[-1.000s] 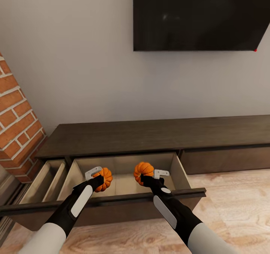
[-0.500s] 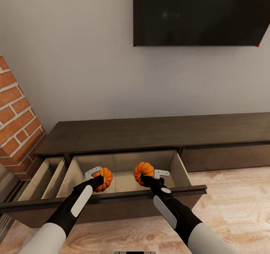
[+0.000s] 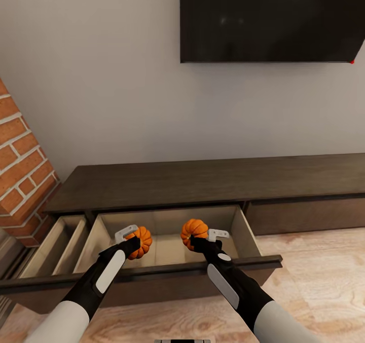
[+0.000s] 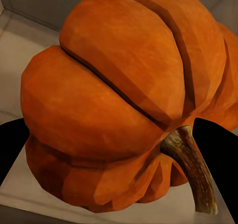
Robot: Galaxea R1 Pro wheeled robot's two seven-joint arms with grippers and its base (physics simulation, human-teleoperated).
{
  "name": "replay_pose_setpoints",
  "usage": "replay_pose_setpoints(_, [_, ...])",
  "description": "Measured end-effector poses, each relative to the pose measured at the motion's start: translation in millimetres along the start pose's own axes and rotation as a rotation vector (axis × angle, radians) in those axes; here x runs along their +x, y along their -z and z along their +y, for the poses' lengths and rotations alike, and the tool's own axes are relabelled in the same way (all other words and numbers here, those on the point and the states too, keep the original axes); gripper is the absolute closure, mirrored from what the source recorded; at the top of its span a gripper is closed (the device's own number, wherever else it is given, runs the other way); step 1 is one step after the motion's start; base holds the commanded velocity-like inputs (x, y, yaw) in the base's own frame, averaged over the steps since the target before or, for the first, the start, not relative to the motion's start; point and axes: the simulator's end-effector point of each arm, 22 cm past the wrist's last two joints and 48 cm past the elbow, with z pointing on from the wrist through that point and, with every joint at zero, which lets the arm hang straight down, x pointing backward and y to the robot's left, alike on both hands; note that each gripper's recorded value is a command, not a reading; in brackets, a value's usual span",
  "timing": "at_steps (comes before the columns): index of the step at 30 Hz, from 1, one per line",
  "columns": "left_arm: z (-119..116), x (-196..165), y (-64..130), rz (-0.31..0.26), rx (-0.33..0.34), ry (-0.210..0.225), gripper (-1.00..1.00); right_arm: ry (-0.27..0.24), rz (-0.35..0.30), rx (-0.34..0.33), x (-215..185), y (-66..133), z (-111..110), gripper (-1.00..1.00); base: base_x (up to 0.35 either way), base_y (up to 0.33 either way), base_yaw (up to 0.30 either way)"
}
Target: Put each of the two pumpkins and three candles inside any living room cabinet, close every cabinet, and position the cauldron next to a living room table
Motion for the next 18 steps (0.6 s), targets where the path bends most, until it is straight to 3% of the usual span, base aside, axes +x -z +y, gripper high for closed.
replay_pose_setpoints(18, [8, 18, -13.2, 0.034, -0.017, -0.001, 1.00, -0.007, 0.035, 0.007, 21, -9.9, -5, 1.00, 0.003, 0.000, 0.000])
